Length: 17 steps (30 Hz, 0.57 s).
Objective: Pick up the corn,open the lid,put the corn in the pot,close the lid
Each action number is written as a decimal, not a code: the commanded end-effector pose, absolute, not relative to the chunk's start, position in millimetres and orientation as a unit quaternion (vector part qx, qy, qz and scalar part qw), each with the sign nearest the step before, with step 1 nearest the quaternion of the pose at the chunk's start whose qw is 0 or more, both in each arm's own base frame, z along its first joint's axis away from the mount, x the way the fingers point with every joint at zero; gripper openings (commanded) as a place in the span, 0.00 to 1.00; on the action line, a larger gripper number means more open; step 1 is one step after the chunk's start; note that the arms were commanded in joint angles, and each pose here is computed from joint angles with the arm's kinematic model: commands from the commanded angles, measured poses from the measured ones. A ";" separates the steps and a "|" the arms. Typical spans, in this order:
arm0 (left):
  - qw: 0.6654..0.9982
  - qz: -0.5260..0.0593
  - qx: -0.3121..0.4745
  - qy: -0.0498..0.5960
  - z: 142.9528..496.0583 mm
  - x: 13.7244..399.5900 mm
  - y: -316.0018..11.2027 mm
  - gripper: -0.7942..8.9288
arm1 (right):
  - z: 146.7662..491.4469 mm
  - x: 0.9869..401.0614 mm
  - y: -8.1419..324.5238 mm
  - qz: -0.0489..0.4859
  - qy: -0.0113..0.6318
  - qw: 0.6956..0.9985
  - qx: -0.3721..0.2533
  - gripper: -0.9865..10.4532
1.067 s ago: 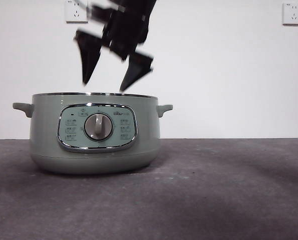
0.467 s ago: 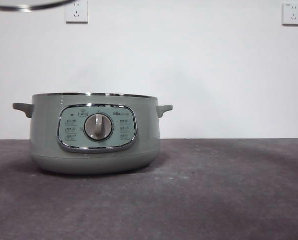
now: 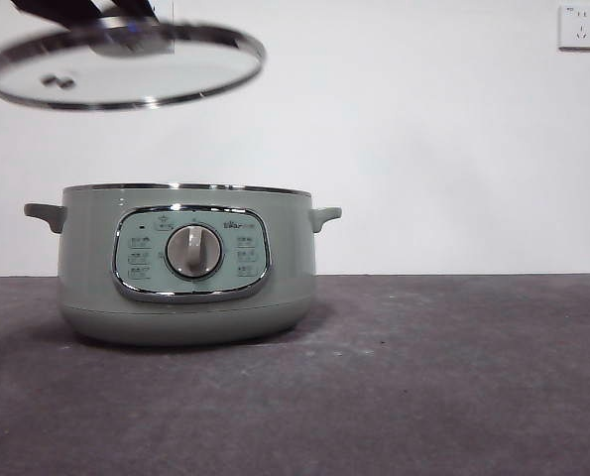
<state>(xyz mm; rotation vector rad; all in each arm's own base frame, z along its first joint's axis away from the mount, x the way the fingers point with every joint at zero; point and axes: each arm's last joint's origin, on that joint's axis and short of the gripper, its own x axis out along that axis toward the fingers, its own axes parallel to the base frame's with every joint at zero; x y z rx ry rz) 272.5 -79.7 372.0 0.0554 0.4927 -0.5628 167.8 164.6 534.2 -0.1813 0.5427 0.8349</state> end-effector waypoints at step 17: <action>0.922 -0.272 0.063 0.267 308.8 338.5 -130.0 0.07 | 449.4 66.6 65.4 0.338 0.357 0.868 -0.063 0.50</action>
